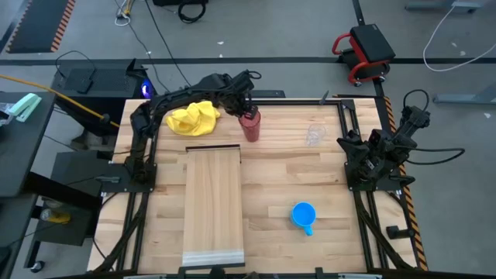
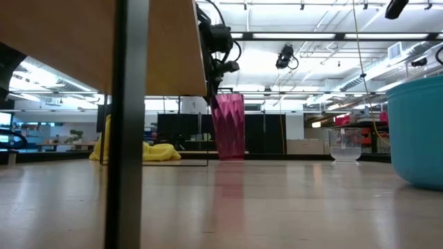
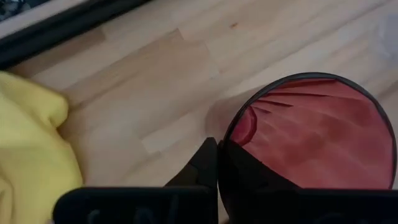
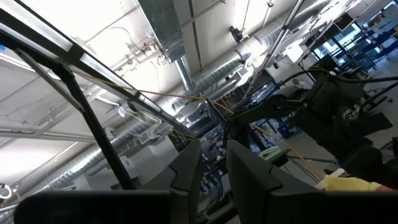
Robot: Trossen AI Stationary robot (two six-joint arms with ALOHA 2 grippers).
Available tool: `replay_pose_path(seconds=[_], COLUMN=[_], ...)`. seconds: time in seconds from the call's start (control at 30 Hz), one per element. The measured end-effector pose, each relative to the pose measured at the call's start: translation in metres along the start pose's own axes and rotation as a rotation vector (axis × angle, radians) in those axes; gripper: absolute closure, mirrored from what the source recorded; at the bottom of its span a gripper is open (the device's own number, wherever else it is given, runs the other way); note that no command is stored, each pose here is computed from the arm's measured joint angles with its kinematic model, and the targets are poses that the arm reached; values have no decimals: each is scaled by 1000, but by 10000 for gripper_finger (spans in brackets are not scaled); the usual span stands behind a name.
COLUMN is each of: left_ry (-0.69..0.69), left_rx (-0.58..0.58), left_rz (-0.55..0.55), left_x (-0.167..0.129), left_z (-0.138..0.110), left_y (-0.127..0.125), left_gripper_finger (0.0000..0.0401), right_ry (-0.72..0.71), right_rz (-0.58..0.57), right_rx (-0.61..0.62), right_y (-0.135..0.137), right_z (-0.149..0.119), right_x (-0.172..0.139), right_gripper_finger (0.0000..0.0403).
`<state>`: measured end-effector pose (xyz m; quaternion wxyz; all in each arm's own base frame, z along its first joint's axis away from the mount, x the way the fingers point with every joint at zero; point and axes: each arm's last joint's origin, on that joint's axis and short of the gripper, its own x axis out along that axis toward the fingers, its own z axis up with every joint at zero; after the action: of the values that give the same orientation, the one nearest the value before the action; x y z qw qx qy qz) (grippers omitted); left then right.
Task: Stack small to large cups/mugs on shelf
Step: Put the red cup on the shelf
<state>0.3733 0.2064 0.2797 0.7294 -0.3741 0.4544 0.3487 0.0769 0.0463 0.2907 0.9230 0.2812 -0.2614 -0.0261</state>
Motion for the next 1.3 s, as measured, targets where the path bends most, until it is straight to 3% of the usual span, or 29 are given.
replay_pose_path(seconds=[0.23, 0.43, 0.63, 0.9, 1.13, 1.3], left_ry=[-15, 9, 35, -42, -106, -174], left_rx=[49, 79, 100, 77, 86, 74], left_rz=[-16, 0, 1, -3, -75, -136], left_x=[-57, -111, -134, -162, -198, -234], left_z=[6, -3, -19, -22, -38, -57], left_y=[-10, -12, -8, 2, 7, 14], left_gripper_finger=[389, 389, 389, 389, 389, 389], right_ry=[0, 5, 56, 109, 159, 183], right_rz=[0, -43, -144, -162, -172, -220], right_rx=[10, 82, 41, 26, 13, -73], right_y=[0, -1, -5, -6, -7, -11], right_z=[0, -1, -9, -17, -25, -30], right_x=[0, 0, -1, -2, -3, -3], right_gripper_finger=[319, 319, 319, 319, 319, 319])
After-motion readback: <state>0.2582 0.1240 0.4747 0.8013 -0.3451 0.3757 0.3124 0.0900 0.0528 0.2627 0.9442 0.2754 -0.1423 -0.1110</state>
